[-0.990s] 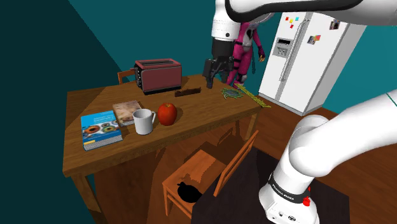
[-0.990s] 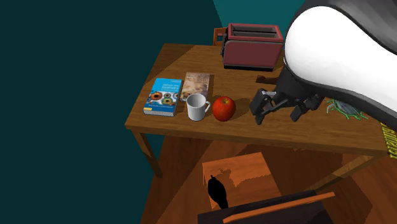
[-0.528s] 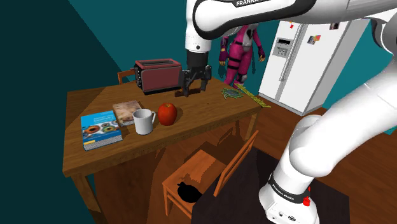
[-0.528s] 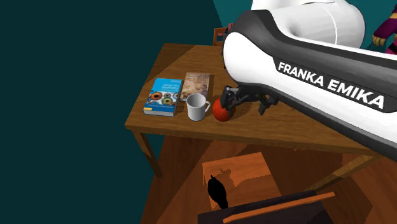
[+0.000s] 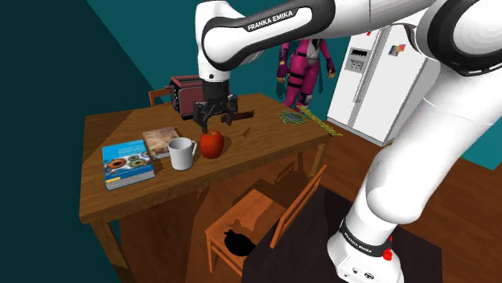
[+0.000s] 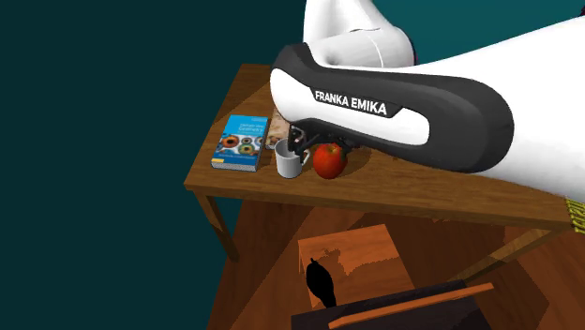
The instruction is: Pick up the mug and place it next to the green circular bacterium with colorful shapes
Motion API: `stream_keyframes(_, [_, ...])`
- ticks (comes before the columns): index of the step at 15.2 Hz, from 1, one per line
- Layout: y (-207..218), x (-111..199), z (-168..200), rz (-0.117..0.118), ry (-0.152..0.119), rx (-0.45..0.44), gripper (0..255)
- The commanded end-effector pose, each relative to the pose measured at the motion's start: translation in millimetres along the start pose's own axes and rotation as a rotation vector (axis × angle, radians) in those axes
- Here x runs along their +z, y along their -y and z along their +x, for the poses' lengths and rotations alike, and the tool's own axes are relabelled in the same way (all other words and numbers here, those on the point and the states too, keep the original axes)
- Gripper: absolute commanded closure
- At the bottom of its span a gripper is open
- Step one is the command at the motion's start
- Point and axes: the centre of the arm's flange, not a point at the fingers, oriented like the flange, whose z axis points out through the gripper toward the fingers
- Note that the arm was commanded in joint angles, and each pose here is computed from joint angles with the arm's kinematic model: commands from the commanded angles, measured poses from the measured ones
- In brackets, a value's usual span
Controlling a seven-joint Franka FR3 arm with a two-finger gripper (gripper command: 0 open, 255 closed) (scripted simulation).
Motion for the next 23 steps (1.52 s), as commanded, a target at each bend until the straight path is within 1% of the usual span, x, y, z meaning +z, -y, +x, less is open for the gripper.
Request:
stream_keyframes(1, [16,10,20,-0.005,0.002,0.012,0])
stream_keyframes(14, [118,88,139,-0.038,0.011,0.077,0])
stream_keyframes(15, [122,91,144,-0.039,0.011,0.080,0])
stream_keyframes(23, [120,131,143,-0.039,0.011,0.080,0])
